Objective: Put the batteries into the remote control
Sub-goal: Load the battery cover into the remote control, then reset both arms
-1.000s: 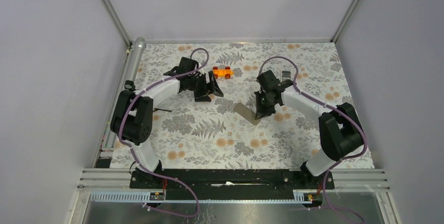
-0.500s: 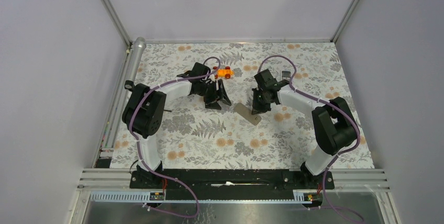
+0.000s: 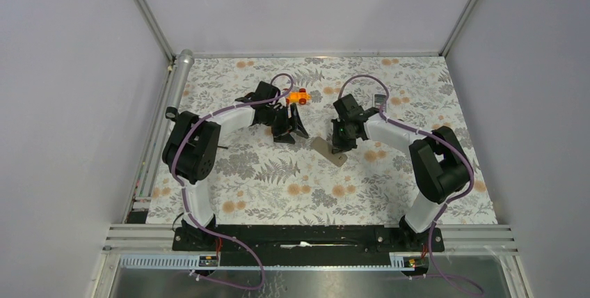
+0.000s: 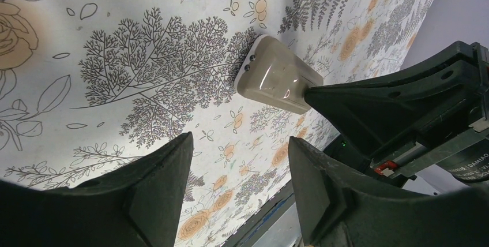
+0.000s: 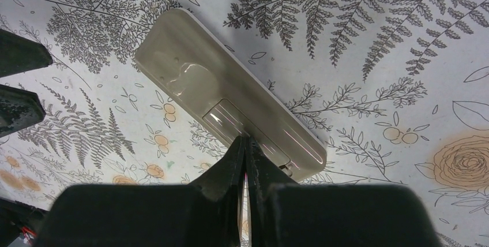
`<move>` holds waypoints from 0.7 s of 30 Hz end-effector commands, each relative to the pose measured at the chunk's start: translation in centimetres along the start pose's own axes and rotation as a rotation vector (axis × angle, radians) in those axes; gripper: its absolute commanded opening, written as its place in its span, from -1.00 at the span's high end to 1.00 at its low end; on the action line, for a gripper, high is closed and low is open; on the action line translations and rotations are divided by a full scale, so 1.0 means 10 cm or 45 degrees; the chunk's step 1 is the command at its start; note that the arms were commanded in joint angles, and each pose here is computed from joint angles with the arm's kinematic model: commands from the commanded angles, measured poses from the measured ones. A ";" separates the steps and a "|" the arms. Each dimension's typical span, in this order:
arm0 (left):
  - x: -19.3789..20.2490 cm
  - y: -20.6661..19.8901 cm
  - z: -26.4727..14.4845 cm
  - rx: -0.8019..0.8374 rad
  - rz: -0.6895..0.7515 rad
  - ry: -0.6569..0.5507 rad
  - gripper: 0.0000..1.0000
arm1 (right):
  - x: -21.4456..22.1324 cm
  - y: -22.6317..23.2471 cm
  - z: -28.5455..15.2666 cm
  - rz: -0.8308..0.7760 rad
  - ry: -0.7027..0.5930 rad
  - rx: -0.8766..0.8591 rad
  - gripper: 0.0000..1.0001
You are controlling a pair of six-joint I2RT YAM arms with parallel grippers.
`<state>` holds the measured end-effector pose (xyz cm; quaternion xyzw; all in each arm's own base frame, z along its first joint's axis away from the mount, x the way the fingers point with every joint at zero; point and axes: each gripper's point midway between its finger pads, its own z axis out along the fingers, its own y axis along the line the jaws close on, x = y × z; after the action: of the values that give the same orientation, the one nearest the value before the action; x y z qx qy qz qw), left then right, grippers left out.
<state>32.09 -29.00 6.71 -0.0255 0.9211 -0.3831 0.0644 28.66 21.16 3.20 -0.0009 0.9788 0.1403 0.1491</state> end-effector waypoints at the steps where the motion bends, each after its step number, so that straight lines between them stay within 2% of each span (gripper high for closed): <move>1: -0.13 -0.15 -0.08 0.038 0.063 -0.055 -0.27 | -0.07 0.00 -0.04 -0.019 -0.025 0.055 0.88; 3: -0.19 -0.20 -0.16 0.027 0.104 -0.107 -0.28 | -0.24 0.10 -0.19 -0.038 -0.086 0.034 0.86; 5: -0.26 -0.27 -0.30 0.012 0.158 -0.179 -0.29 | -0.42 0.18 -0.37 -0.051 -0.161 0.019 0.75; 9: -0.46 -0.49 -0.77 -0.043 0.337 -0.404 -0.37 | -0.83 0.14 -0.89 -0.070 -0.439 0.075 0.24; 11: -0.51 -0.63 -1.04 -0.061 0.433 -0.509 -0.48 | -1.00 0.03 -1.16 -0.071 -0.571 0.133 0.04; 12: -0.53 -0.71 -1.19 -0.064 0.475 -0.559 -0.57 | -1.07 -0.03 -1.30 -0.073 -0.636 0.166 -0.08; 14: -0.54 -0.86 -1.45 -0.064 0.547 -0.643 -0.95 | -1.18 -0.20 -1.59 -0.077 -0.763 0.266 -0.34; 18: -0.49 -1.09 -1.99 -0.095 0.598 -0.801 -0.98 | -1.28 -0.60 -2.29 -0.023 -1.031 0.511 -0.96; 21: -0.39 -1.26 -2.39 -0.088 0.620 -0.928 -0.98 | -1.25 -0.84 -2.91 0.047 -1.228 0.642 -0.99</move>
<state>33.62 -23.38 28.44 0.0662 0.8476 -0.3315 0.4091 34.04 11.60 24.36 0.0497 0.8713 0.0063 0.4882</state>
